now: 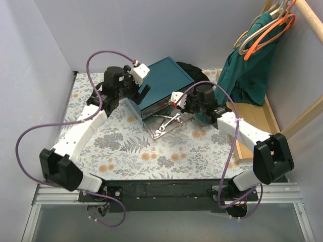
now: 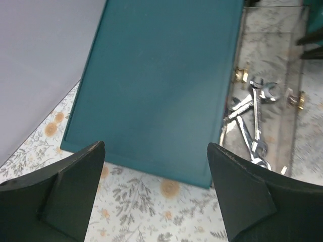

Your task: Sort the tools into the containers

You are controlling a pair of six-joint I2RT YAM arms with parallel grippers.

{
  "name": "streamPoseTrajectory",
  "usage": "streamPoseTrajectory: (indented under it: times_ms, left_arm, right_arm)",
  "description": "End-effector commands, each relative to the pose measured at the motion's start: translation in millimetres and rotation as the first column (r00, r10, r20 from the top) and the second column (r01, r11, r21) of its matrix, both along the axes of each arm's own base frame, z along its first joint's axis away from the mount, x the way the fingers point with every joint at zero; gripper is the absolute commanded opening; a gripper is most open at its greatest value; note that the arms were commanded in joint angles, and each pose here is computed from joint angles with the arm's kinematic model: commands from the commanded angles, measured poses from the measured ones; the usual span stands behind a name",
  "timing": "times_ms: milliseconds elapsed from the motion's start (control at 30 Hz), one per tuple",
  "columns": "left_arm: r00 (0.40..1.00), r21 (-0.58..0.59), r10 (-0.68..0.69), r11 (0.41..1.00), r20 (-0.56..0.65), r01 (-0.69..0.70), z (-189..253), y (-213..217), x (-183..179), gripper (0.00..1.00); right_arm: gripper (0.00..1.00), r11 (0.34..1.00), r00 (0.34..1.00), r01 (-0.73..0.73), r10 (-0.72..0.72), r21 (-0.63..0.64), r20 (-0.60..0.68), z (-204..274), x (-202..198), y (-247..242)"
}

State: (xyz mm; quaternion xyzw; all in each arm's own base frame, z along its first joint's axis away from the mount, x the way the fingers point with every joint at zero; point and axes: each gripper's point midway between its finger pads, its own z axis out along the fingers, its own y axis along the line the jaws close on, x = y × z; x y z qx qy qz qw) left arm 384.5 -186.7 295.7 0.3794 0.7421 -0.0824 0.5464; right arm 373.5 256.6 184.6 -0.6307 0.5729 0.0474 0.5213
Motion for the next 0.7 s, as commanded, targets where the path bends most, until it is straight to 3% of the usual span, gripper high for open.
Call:
streamPoseTrajectory:
  times_ms: [0, 33, 67, 367, 667]
  left_arm:
    - [0.994, -0.015, 0.078, 0.997, 0.077, -0.078, 22.9, 1.3, 39.1, 0.83]
    - [0.995, -0.009, 0.090, 0.996, 0.052, -0.090, 11.2, -0.4, 50.0, 0.83]
    - [0.994, -0.015, 0.097, 0.995, 0.043, -0.097, 9.1, -2.2, 55.7, 0.83]
    - [0.975, -0.013, 0.194, 0.980, -0.106, -0.196, -39.1, 1.5, 103.0, 0.80]
    - [0.957, 0.017, 0.198, 0.980, -0.212, -0.199, -82.3, -2.9, 106.5, 0.80]
  right_arm:
    - [0.18, 0.946, 0.940, 0.296, -0.265, 0.130, -0.213, -14.1, 2.6, -26.9]
    - [0.03, 0.929, 0.922, 0.346, -0.309, 0.133, -0.234, -19.1, 5.4, -34.5]
    - [0.01, 0.922, 0.914, 0.362, -0.321, 0.139, -0.249, -21.3, 5.3, -36.0]
    - [0.01, 0.882, 0.860, 0.459, -0.410, 0.109, -0.305, -50.3, 5.6, -50.4]
    - [0.01, 0.881, 0.843, 0.469, -0.428, 0.056, -0.324, -59.6, -6.4, -65.0]
